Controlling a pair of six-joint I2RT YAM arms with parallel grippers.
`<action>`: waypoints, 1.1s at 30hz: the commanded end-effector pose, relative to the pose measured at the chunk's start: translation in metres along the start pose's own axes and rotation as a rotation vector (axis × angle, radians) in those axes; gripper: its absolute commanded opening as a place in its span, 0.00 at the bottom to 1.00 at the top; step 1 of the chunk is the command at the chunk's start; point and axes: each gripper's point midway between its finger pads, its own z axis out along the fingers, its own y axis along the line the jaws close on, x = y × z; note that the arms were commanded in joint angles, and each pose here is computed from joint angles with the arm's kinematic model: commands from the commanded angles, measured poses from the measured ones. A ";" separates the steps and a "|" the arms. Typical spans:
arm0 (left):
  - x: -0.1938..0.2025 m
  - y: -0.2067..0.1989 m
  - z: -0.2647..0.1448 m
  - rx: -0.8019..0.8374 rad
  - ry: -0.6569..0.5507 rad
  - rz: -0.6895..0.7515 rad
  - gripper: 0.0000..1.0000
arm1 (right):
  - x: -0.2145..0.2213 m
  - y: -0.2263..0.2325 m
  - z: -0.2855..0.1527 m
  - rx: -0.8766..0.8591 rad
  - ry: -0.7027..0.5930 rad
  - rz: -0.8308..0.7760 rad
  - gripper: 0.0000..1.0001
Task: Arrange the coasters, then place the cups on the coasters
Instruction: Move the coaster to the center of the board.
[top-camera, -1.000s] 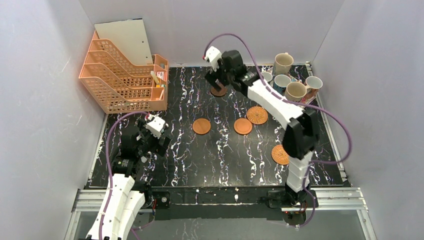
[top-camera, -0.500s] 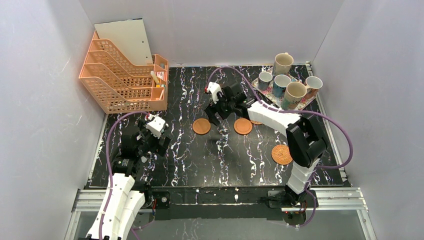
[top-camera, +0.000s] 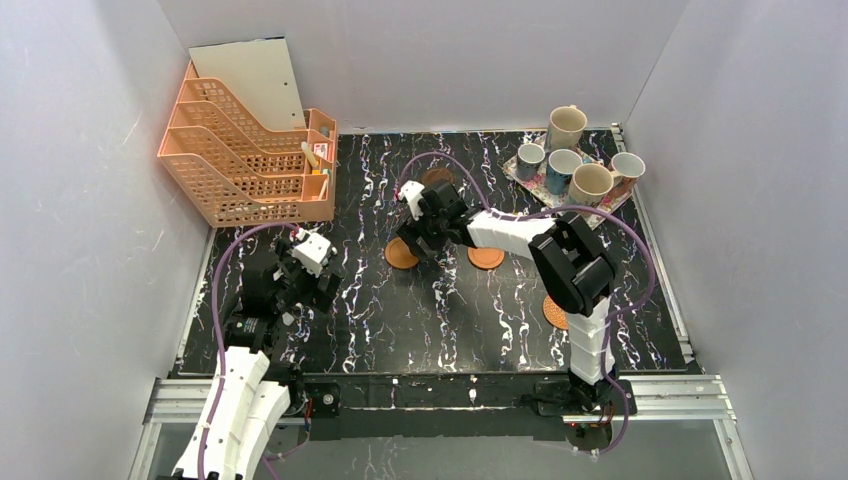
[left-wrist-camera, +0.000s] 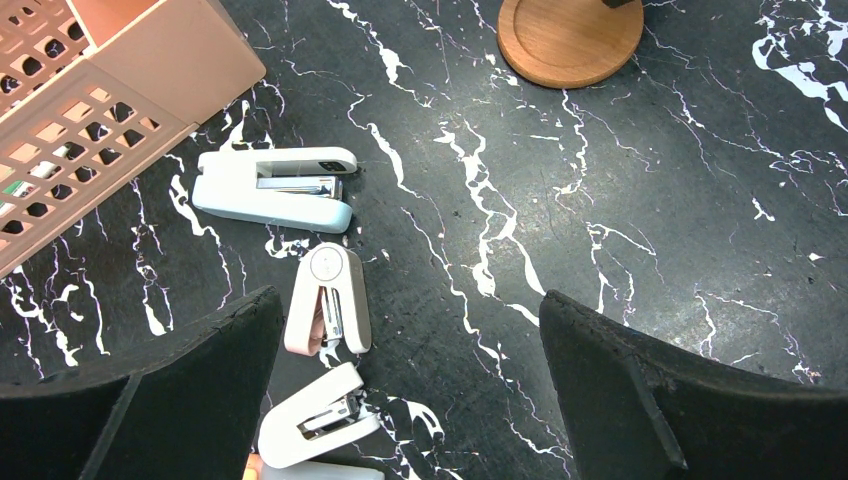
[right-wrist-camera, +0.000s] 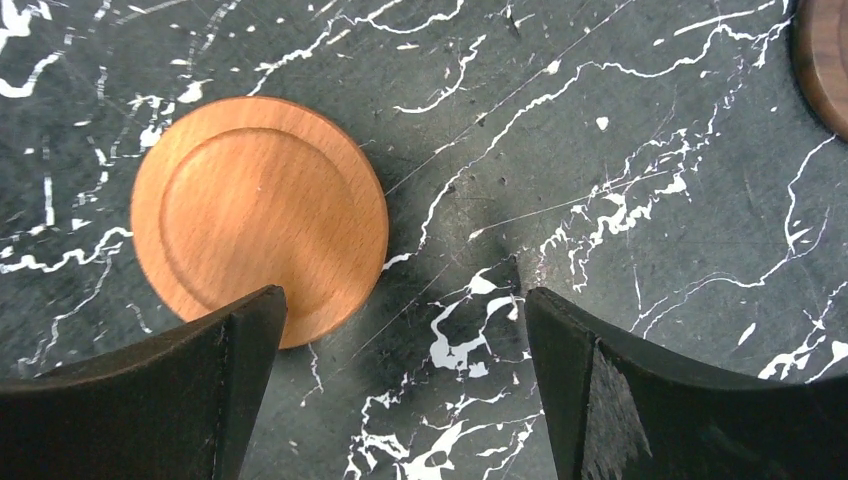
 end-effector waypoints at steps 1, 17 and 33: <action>0.005 -0.003 0.001 0.012 0.009 -0.003 0.98 | -0.029 -0.016 0.007 0.120 -0.061 -0.034 0.98; 0.005 -0.003 0.001 0.012 0.008 -0.003 0.98 | -0.022 -0.044 0.034 0.260 -0.002 -0.082 0.98; 0.005 -0.004 0.001 0.019 0.008 -0.001 0.98 | -0.035 -0.062 0.042 0.326 -0.004 -0.128 0.98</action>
